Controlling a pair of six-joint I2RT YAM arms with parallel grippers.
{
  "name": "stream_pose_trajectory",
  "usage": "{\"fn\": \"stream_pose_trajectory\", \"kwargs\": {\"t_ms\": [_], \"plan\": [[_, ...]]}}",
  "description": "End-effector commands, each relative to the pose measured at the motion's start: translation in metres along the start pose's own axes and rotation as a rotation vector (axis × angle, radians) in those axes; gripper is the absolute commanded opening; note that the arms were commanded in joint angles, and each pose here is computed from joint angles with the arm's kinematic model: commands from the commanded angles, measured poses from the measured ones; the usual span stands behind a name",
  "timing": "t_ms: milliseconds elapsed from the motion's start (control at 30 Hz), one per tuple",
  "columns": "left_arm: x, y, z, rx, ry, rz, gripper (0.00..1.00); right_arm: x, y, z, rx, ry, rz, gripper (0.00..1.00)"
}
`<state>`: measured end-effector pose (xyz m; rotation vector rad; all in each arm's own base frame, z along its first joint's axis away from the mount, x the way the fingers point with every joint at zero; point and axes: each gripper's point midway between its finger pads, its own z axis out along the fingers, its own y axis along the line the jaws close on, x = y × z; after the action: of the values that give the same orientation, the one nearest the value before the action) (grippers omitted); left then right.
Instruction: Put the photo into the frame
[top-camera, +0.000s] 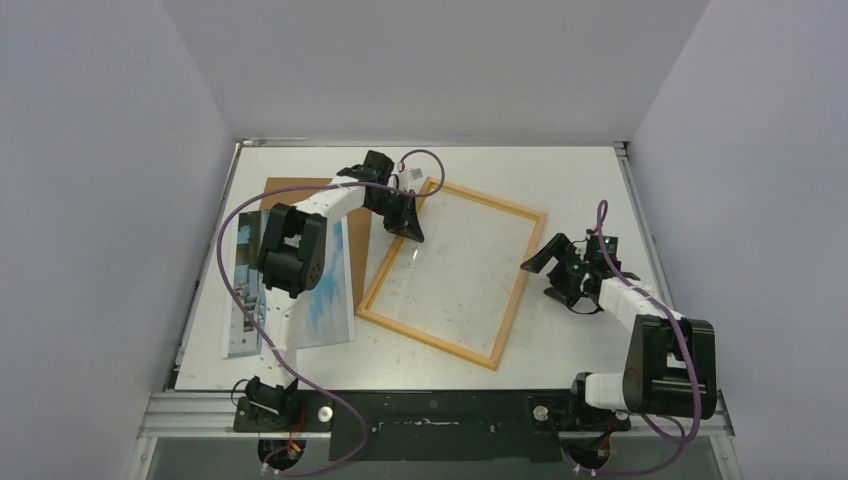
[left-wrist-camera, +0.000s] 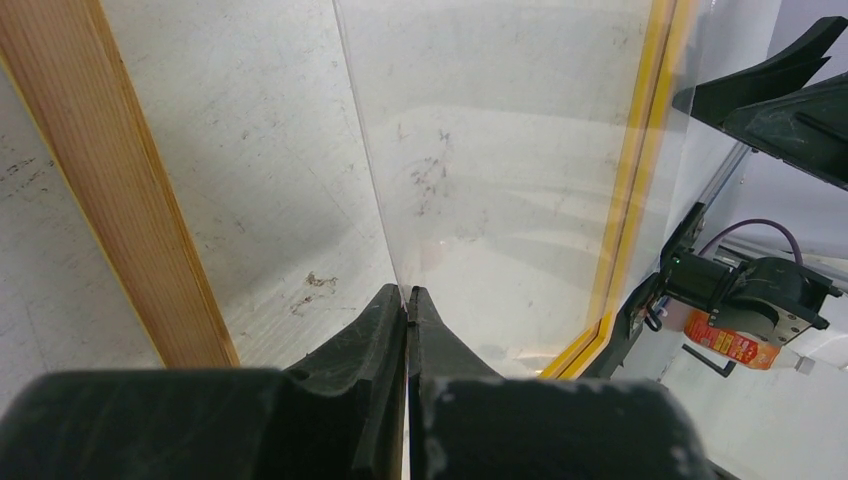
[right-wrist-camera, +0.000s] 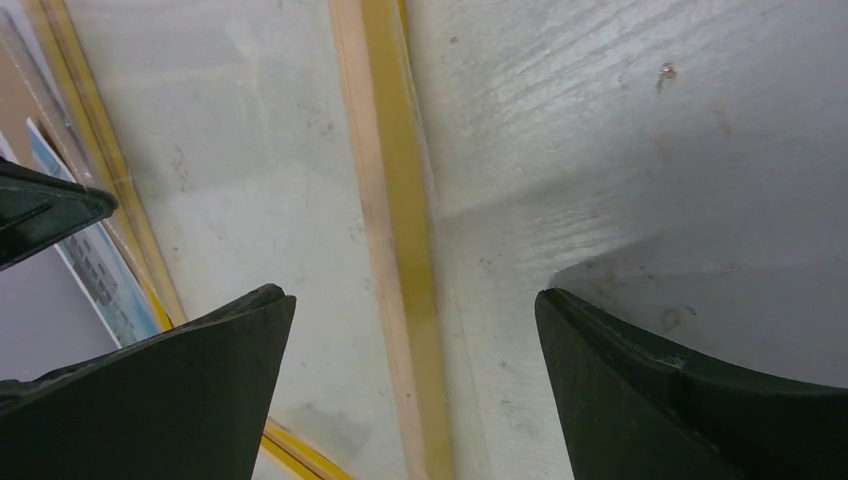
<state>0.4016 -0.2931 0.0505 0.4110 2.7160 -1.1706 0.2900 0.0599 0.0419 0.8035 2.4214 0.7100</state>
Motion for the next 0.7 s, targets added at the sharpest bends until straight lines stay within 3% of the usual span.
{"fn": "stream_pose_trajectory", "kwargs": {"t_ms": [0, 367, 533, 667], "plan": [[-0.023, -0.027, -0.025, 0.008, -0.073, 0.088, 0.00, -0.008, 0.033, 0.006, -0.140, -0.028, -0.013, 0.94], [-0.026, -0.025, -0.024, -0.006, -0.075, 0.084, 0.00, -0.011, 0.066, 0.004, -0.269, -0.030, -0.034, 0.73], [-0.028, -0.026, -0.025, -0.006, -0.073, 0.086, 0.00, -0.011, 0.085, -0.007, -0.349, -0.044, -0.050, 0.54], [-0.030, -0.027, -0.026, -0.005, -0.075, 0.087, 0.00, 0.002, 0.107, -0.007, -0.430, -0.002, -0.091, 0.55]]}}
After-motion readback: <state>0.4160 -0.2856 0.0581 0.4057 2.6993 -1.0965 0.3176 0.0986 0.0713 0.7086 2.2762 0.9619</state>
